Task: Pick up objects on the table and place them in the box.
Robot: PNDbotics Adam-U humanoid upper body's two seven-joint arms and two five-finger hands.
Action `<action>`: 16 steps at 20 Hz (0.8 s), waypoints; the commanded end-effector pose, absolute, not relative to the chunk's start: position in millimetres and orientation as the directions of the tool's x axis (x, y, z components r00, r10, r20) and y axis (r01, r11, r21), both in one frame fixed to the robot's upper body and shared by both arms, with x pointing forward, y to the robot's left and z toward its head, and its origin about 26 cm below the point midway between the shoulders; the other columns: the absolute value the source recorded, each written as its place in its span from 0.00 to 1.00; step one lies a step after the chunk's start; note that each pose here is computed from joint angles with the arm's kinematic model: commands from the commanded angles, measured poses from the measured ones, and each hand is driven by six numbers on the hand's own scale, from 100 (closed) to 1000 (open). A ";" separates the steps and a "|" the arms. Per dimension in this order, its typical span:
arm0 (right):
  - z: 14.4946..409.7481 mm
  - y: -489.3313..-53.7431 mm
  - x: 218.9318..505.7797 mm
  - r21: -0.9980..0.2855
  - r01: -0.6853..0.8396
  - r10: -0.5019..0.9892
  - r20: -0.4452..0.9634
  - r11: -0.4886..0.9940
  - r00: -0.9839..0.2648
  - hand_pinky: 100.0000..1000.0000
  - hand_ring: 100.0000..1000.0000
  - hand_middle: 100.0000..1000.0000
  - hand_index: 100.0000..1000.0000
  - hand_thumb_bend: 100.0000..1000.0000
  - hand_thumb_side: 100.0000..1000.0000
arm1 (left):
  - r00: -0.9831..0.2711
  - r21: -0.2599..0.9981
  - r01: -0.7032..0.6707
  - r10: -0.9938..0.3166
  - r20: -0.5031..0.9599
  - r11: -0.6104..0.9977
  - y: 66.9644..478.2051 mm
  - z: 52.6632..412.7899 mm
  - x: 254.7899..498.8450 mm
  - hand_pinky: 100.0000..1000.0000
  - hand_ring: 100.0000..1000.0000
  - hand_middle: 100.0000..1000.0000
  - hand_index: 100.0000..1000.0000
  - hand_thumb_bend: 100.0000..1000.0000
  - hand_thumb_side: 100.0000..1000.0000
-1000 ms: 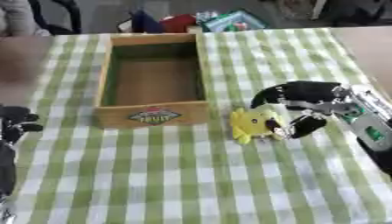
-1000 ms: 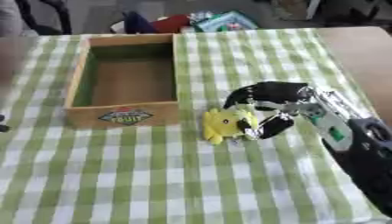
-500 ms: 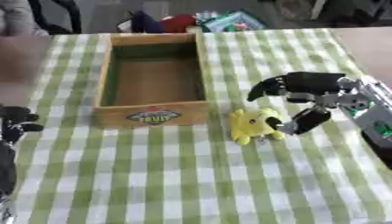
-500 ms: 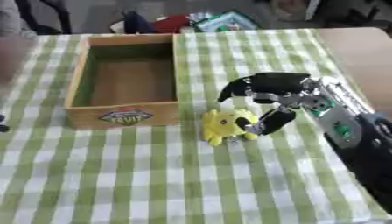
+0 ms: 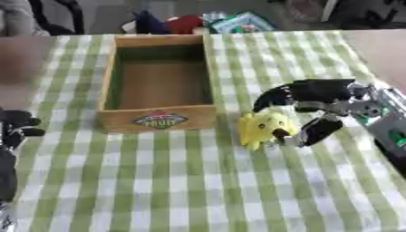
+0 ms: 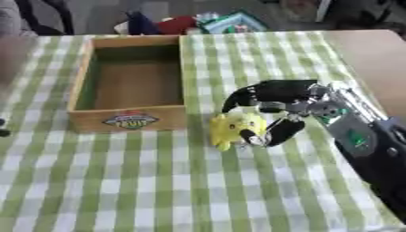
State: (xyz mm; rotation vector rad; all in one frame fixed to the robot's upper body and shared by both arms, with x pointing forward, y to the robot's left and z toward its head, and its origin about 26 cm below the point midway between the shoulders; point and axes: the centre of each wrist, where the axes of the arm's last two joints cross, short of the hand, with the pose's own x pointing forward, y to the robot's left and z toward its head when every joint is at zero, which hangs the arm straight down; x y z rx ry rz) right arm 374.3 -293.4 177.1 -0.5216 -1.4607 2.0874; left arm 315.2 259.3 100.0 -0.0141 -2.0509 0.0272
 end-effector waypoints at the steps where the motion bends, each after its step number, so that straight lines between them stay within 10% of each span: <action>1: 179.6 -299.8 381.1 -0.939 -0.178 0.641 -0.055 -0.293 -0.766 0.71 0.88 0.87 0.91 0.00 0.29 | -0.481 -0.007 0.002 0.007 0.877 1.000 262.7 107.3 315.7 0.48 0.54 0.49 0.41 0.00 0.61; 7: 168.2 -300.4 386.7 -0.933 -0.150 0.640 -0.101 -0.326 -0.762 0.70 0.83 0.84 0.90 0.00 0.30 | -0.479 -0.008 0.003 0.008 0.878 1.000 262.5 106.8 315.6 0.48 0.54 0.49 0.41 0.00 0.61; 16: 173.5 -300.2 387.4 -0.965 0.001 0.641 -0.176 -0.263 -0.747 0.39 0.32 0.41 0.52 0.00 0.25 | -0.478 -0.008 0.002 0.008 0.878 1.000 262.7 106.3 315.4 0.48 0.54 0.49 0.41 0.00 0.61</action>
